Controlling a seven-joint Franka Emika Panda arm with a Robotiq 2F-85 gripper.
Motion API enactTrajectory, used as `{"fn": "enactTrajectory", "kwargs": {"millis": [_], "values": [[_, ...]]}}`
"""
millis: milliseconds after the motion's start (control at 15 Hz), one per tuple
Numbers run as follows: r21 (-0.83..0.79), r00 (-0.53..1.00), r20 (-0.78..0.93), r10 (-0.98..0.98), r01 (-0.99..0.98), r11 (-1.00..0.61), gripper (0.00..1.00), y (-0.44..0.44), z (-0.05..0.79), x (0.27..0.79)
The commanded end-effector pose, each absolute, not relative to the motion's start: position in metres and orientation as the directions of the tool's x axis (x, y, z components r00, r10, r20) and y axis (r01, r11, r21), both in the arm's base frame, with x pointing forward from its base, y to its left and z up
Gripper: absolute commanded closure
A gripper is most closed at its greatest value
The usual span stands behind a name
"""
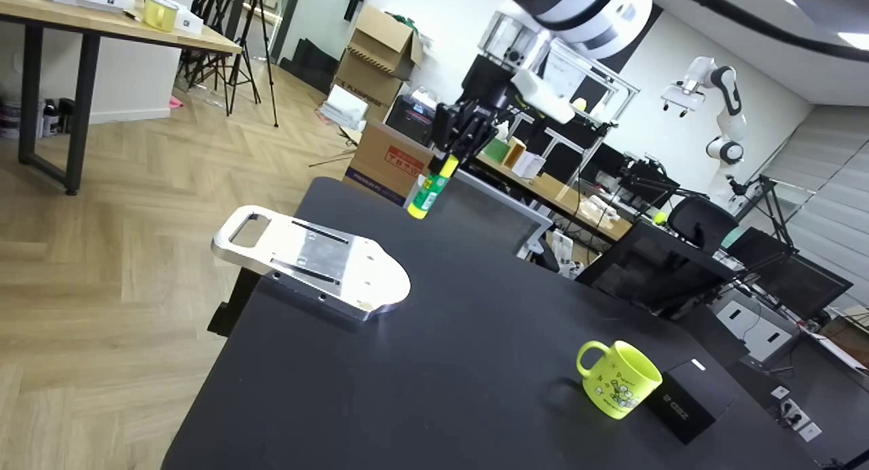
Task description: Pick up the object and put it in the cup
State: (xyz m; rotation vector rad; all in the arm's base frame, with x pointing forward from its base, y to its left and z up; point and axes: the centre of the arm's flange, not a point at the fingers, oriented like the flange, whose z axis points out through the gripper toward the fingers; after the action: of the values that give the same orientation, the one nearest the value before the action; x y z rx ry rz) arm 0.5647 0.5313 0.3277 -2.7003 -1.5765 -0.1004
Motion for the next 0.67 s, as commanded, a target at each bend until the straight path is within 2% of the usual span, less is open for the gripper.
{"fn": "enactTrajectory", "kwargs": {"millis": [0, 600], "values": [[0.07, 0.578, 0.033, 0.815, 0.812, -0.579, 0.91, 0.469, 0.374, 0.572], [0.035, 0.843, -0.038, 0.537, 0.538, -0.842, 0.91, 0.254, 0.385, 0.605]]}}
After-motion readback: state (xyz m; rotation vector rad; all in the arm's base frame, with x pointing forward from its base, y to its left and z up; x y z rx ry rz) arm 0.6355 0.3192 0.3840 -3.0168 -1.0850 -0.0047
